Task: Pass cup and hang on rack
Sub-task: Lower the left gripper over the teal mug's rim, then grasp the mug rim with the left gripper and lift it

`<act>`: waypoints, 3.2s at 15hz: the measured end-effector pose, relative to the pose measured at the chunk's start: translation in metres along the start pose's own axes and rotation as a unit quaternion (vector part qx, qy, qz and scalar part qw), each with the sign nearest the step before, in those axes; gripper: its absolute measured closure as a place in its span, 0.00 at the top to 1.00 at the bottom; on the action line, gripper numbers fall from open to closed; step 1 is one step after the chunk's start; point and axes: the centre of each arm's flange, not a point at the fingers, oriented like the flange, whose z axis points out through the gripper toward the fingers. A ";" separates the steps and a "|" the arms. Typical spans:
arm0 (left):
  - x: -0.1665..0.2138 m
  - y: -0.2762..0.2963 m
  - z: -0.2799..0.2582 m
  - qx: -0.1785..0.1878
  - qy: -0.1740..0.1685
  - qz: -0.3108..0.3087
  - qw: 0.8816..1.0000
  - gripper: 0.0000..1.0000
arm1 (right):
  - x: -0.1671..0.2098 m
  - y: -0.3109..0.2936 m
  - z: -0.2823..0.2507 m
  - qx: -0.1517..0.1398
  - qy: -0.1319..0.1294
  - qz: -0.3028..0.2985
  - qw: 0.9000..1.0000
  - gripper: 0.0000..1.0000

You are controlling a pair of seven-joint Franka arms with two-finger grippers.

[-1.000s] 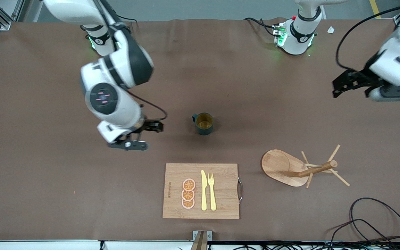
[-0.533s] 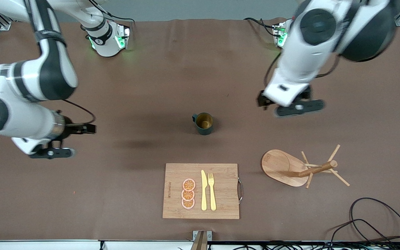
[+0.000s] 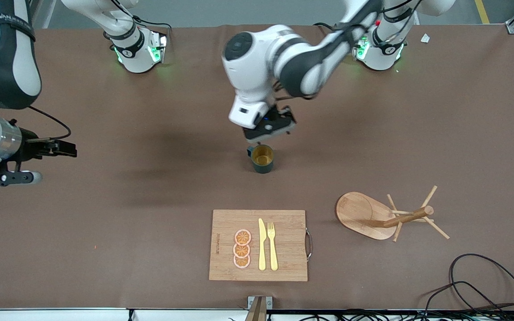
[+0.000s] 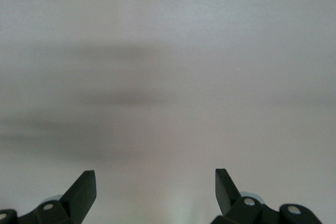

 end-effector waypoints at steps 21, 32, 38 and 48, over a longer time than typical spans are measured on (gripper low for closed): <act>-0.141 0.061 0.135 -0.024 0.155 -0.267 0.951 0.85 | -0.005 0.019 -0.032 0.020 0.026 0.047 0.998 1.00; -0.120 0.058 0.143 -0.022 0.172 -0.281 0.944 0.63 | -0.067 0.014 -0.078 0.021 0.048 0.070 0.996 1.00; -0.120 0.058 0.143 -0.024 0.174 -0.279 0.944 0.32 | -0.102 0.015 -0.092 0.021 0.060 0.073 0.995 1.00; -0.031 0.051 0.092 -0.025 0.156 -0.220 0.963 0.21 | -0.113 0.017 -0.101 0.022 0.053 0.081 0.995 1.00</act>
